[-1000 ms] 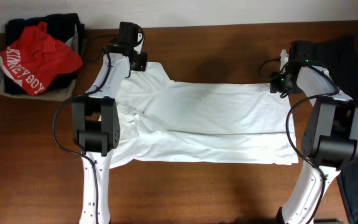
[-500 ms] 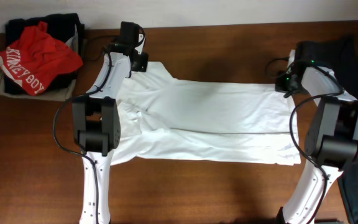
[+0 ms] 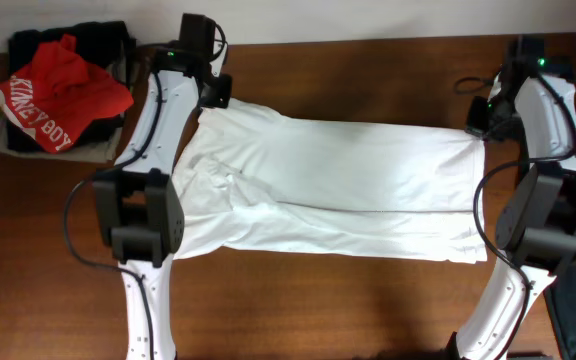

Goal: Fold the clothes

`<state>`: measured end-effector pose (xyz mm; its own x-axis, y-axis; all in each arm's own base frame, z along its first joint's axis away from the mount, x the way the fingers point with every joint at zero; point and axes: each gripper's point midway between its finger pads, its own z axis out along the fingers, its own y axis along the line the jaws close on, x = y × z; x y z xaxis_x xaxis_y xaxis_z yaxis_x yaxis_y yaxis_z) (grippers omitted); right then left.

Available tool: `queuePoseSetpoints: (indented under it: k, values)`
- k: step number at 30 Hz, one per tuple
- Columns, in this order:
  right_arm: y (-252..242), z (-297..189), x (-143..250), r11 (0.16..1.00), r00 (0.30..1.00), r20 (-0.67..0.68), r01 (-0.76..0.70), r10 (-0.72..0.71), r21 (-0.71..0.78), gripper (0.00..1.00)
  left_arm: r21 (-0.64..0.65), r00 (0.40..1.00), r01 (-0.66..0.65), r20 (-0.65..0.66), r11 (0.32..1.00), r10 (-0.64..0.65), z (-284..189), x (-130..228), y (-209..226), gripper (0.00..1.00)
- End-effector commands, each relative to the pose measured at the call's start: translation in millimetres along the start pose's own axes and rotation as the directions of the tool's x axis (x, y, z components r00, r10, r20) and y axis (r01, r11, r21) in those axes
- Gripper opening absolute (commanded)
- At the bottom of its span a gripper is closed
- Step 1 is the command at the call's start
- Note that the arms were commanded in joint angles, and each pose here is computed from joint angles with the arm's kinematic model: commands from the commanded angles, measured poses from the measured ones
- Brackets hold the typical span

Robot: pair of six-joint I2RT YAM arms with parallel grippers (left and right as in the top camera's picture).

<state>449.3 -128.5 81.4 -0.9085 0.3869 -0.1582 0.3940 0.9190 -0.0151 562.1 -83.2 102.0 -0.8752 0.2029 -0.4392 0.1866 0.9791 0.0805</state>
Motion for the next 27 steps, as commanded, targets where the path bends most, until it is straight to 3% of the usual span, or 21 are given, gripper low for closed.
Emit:
queuePoseSetpoints:
  k: [1, 10, 21, 27]
  values:
    - [-6.1, -20.5, 7.8, 0.999, 0.998, -0.038, -0.041, 0.042, 0.019, 0.04, -0.009, 1.000, 0.011, 0.006, 1.000, -0.011, -47.9, 0.6, 8.3, 0.01]
    - [28.6, -37.2, 64.2, 0.980, 0.957, -0.289, -0.090, 0.035, -0.180, 0.04, 0.014, 0.959, 0.050, -0.282, 0.999, -0.044, -60.2, 71.6, 2.7, 0.01]
    - [9.1, -74.0, 99.0, 0.992, 0.928, -0.366, -0.103, 0.071, -0.070, 0.04, 0.003, 0.885, 0.079, -0.461, 0.997, -0.069, -76.6, 117.1, 17.4, 0.01]
    - [-9.8, -107.0, 114.8, 0.991, 0.946, -0.296, -0.134, 0.133, 0.019, 0.04, 0.006, 0.854, 0.078, -0.516, 0.997, -0.063, -83.6, 130.7, 15.9, 0.01]
